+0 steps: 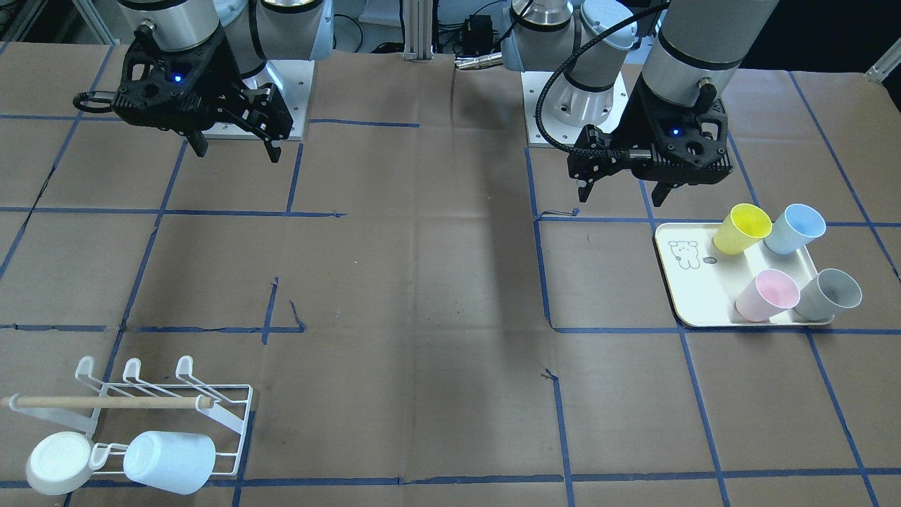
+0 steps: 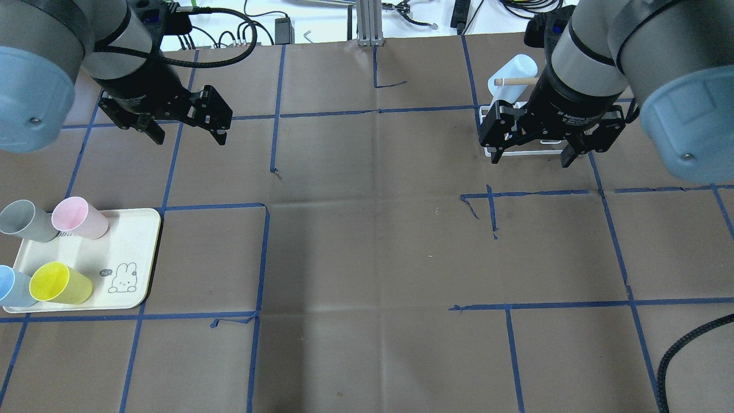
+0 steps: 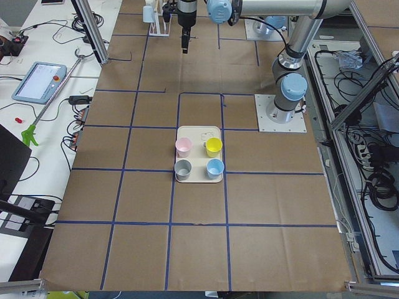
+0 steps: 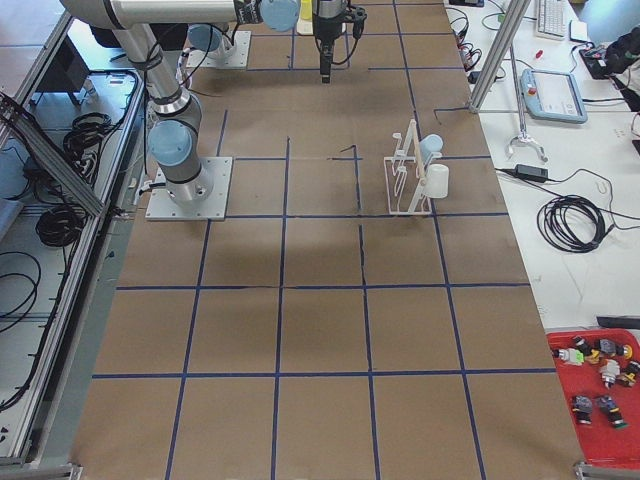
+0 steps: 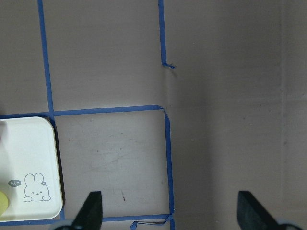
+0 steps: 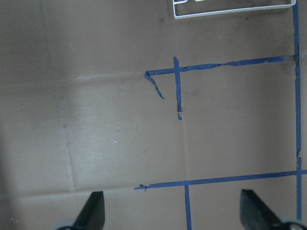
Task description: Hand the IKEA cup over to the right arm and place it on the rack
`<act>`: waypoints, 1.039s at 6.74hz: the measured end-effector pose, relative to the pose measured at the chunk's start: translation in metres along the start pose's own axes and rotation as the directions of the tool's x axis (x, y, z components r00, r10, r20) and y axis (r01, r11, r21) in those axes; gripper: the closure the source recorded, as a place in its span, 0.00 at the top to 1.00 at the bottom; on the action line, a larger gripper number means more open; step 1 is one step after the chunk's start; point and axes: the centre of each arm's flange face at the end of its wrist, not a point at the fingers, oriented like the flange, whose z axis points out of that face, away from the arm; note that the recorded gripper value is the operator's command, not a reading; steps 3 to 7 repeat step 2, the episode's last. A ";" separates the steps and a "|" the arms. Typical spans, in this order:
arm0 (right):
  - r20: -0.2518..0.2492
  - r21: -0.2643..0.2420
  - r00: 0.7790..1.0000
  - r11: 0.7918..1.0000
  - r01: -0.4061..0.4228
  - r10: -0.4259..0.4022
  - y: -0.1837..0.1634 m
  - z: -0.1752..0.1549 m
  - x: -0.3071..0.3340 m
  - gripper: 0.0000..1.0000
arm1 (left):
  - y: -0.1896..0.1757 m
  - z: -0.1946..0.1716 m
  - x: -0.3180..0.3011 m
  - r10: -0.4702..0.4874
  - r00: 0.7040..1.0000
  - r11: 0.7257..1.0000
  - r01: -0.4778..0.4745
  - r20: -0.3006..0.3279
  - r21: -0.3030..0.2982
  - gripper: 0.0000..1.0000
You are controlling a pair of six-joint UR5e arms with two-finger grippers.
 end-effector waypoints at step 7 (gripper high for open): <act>0.001 0.002 1.000 1.000 0.001 -0.001 0.000 -0.001 0.000 1.00 | 0.000 0.000 0.000 0.000 1.000 1.000 0.000 0.000 0.000 0.99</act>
